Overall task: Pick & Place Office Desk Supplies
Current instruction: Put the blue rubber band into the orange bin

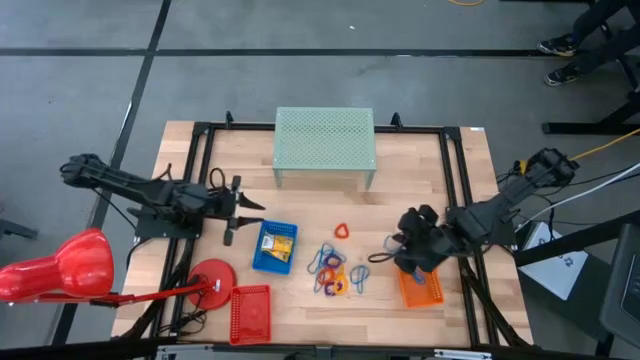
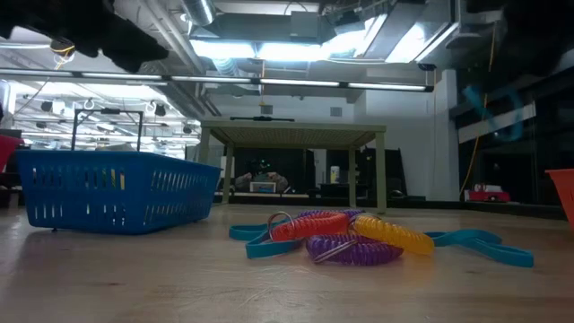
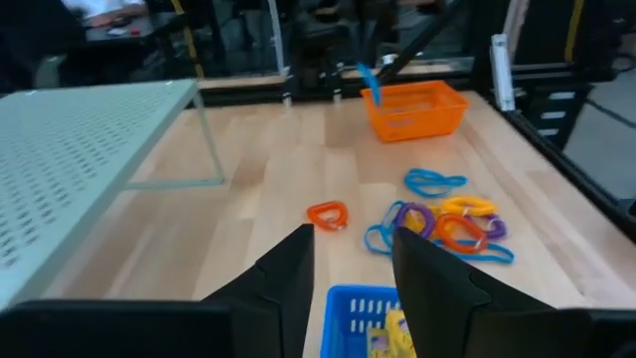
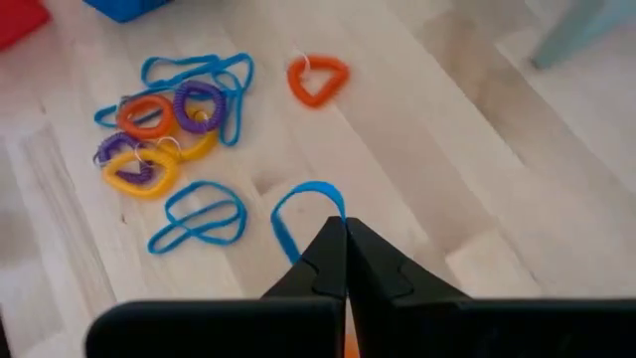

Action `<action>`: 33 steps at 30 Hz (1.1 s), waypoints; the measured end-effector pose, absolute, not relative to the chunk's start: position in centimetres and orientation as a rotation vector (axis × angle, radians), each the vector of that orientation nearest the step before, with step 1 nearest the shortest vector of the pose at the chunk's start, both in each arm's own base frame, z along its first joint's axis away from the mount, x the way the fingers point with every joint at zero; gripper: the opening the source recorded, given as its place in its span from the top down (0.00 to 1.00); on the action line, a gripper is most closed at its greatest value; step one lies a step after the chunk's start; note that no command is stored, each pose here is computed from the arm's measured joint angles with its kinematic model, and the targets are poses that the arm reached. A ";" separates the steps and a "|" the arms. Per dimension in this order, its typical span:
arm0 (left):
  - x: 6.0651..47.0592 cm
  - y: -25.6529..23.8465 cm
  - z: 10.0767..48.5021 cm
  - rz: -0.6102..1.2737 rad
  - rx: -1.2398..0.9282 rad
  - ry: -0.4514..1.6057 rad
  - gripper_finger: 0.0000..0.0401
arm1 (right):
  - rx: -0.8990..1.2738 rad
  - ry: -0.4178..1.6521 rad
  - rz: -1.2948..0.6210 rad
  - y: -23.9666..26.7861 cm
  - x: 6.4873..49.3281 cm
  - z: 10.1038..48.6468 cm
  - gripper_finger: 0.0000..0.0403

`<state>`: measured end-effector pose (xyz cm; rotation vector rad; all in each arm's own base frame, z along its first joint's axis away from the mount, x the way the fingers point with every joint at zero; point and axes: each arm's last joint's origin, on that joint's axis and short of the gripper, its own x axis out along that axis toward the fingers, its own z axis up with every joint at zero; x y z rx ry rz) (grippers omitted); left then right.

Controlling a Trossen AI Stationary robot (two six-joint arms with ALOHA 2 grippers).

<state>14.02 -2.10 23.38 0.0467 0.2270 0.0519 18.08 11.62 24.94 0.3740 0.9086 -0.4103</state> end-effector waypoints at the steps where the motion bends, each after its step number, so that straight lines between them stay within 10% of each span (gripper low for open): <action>1: 13.9 -2.2 23.4 0.059 0.044 0.227 0.66 | 0.385 0.911 -0.423 11.8 17.6 25.0 1.00; 33: 11.7 -2.8 16.2 0.101 -0.044 0.210 0.65 | 0.515 1.114 -0.590 18.2 13.9 20.2 1.00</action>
